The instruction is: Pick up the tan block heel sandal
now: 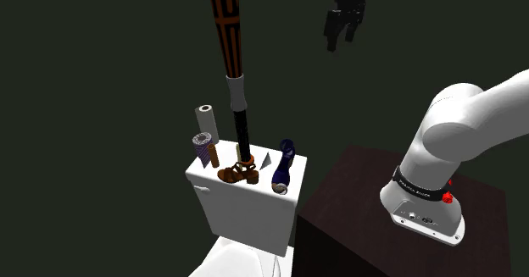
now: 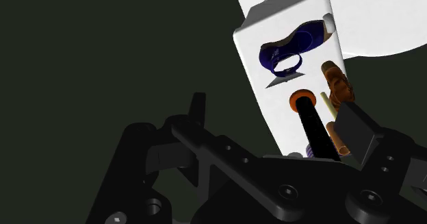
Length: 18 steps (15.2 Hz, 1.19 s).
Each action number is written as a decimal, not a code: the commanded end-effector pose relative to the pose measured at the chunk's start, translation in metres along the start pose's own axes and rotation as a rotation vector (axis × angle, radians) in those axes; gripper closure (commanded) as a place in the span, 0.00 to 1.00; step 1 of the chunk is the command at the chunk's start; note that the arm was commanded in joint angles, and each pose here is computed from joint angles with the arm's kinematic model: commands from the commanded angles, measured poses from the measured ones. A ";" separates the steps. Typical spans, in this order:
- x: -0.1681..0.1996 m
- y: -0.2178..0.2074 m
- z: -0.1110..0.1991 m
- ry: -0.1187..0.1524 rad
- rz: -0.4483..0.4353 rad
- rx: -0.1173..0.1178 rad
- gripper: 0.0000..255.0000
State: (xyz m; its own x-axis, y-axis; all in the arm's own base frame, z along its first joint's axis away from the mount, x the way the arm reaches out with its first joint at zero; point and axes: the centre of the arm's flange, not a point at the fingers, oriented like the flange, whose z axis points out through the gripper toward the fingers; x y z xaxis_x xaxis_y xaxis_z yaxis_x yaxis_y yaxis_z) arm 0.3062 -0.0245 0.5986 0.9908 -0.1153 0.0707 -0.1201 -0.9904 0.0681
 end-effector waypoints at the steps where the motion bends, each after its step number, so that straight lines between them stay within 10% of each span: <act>1: 0.000 0.000 0.000 0.000 0.000 0.000 0.00; 18: 0.078 -0.101 0.178 0.006 -0.046 0.062 0.00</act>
State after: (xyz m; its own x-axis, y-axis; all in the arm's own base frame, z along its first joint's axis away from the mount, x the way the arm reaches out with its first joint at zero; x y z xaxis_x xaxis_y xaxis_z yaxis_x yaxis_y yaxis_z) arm 0.4016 0.0471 0.4298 0.9947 -0.0723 0.0728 -0.0735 -0.9972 0.0143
